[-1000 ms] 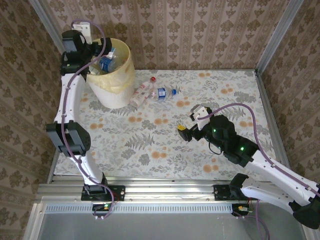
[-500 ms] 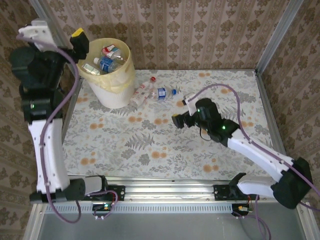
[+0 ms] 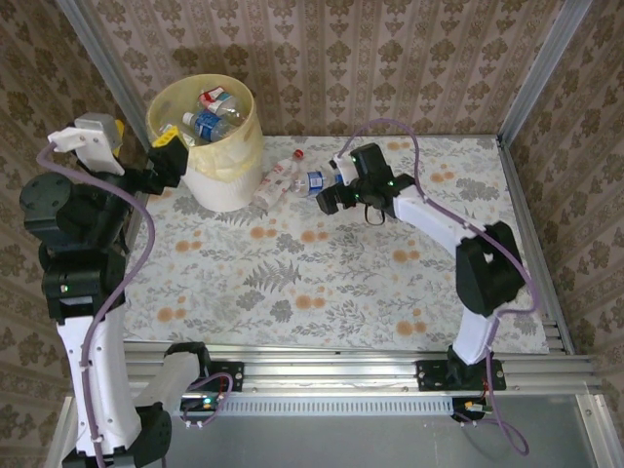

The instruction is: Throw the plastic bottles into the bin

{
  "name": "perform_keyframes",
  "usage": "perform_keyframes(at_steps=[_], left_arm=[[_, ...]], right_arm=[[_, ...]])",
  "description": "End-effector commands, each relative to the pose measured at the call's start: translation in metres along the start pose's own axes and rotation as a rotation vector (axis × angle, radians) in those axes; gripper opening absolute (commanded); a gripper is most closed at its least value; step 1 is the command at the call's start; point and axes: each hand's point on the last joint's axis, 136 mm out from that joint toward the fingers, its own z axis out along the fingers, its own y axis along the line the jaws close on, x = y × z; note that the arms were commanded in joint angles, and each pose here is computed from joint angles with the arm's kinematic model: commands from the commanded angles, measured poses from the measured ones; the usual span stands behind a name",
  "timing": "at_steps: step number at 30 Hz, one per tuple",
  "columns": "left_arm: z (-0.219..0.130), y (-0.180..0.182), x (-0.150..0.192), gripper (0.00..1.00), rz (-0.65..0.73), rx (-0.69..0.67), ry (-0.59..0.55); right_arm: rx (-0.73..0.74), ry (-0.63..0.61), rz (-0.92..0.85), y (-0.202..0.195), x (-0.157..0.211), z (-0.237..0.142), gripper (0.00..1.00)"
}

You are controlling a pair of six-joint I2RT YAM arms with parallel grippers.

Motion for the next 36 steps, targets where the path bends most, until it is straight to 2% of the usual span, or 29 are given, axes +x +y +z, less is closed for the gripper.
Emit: perform_keyframes(at_steps=[1,9,17,22,26,36], left_arm=[[-0.018,-0.014,0.019,1.00,-0.050,0.049,0.063],[-0.045,-0.026,0.054,1.00,-0.016,0.066,0.209],[-0.048,-0.024,0.075,1.00,-0.101,0.052,0.212],[-0.049,-0.024,0.087,1.00,-0.121,0.049,0.248],[-0.051,-0.018,0.093,1.00,-0.111,0.013,0.252],[-0.033,-0.025,0.105,1.00,-0.171,0.096,0.257]], right_arm=[[-0.063,0.039,-0.092,-0.004,-0.008,0.020,1.00],[-0.142,0.078,-0.146,-0.025,-0.018,0.075,1.00],[-0.262,0.099,-0.121,-0.030,-0.015,0.113,1.00],[-0.257,0.130,-0.121,-0.040,-0.016,0.135,1.00],[-0.274,0.139,-0.132,-0.041,-0.015,0.143,1.00],[-0.365,0.247,-0.092,-0.019,0.013,0.134,1.00]])
